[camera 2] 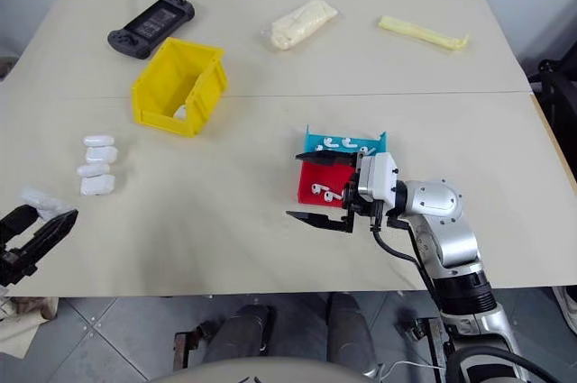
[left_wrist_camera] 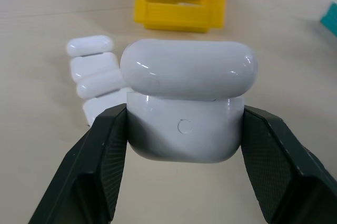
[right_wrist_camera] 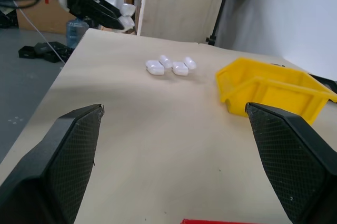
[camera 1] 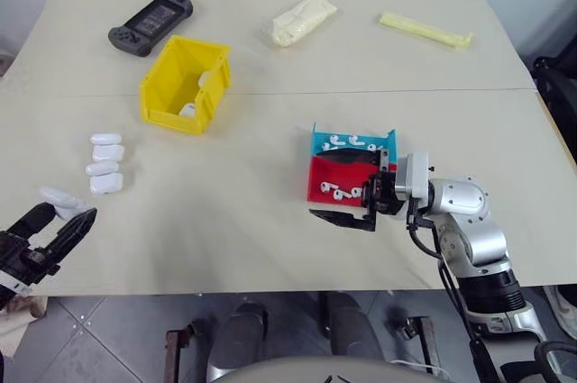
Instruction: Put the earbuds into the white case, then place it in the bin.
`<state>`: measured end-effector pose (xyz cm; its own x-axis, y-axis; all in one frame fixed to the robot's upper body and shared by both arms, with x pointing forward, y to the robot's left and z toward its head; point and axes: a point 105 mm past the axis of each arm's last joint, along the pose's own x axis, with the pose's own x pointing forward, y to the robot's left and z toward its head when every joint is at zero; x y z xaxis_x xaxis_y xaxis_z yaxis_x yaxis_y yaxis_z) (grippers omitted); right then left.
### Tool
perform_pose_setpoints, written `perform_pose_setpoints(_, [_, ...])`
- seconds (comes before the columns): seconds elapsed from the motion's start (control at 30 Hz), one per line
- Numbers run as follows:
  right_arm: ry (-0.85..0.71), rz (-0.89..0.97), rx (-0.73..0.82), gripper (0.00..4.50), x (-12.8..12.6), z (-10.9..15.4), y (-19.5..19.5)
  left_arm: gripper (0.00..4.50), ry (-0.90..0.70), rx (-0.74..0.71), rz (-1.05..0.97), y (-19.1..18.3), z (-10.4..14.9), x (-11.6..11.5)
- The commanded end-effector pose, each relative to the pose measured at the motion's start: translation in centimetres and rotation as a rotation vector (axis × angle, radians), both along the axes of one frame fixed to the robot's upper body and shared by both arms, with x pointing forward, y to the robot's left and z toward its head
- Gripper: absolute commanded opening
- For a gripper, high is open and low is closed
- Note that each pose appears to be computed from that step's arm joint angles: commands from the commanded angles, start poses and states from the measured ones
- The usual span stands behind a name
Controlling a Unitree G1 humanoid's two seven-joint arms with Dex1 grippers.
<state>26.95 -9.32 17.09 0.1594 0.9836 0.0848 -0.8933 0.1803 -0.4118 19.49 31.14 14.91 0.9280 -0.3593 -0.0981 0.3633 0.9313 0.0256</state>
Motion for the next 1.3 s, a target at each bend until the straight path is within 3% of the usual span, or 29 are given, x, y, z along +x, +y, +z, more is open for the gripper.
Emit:
perform_pose_setpoints(0.03, [-0.044, -0.109, -0.014, 4.50, 0.2, 0.7, -2.4, 2.80, -0.162, 0.051, -0.234, -5.2, 1.9, 1.9])
perform_pose_setpoints(0.27, [-0.023, -0.398, -0.162, 4.50, -0.6, -0.5, -9.6, 2.80, -0.307, -0.028, -0.778, -16.5, 2.6, 4.6])
perform_pose_setpoints(0.57, [0.145, -0.572, -0.423, 4.50, -1.5, -1.2, -15.5, 2.80, -0.420, -0.174, -1.067, -24.2, 2.0, 6.2])
perform_pose_setpoints(0.63, [0.176, -0.556, -0.433, 4.50, -1.1, -0.7, -14.9, 2.80, -0.453, -0.218, -1.080, -24.9, 1.8, 6.4])
perform_pose_setpoints(0.9, [0.277, -0.415, -0.606, 4.50, 0.1, 0.7, -9.6, 2.80, -0.454, -0.152, -1.097, -25.8, 0.5, 6.3])
perform_pose_setpoints(1.13, [0.364, -0.386, -0.825, 4.50, 1.0, -0.6, -7.8, 2.80, -0.451, -0.140, -1.059, -25.3, 0.1, 6.4])
perform_pose_setpoints(1.23, [0.328, -0.392, -0.984, 4.50, 1.8, -1.8, -7.7, 2.80, -0.448, -0.135, -1.055, -25.2, 0.2, 6.4])
perform_pose_setpoints(1.3, [0.304, -0.403, -1.007, 4.50, 2.4, -1.7, -7.4, 2.80, -0.434, -0.153, -1.056, -25.0, 0.3, 6.2])
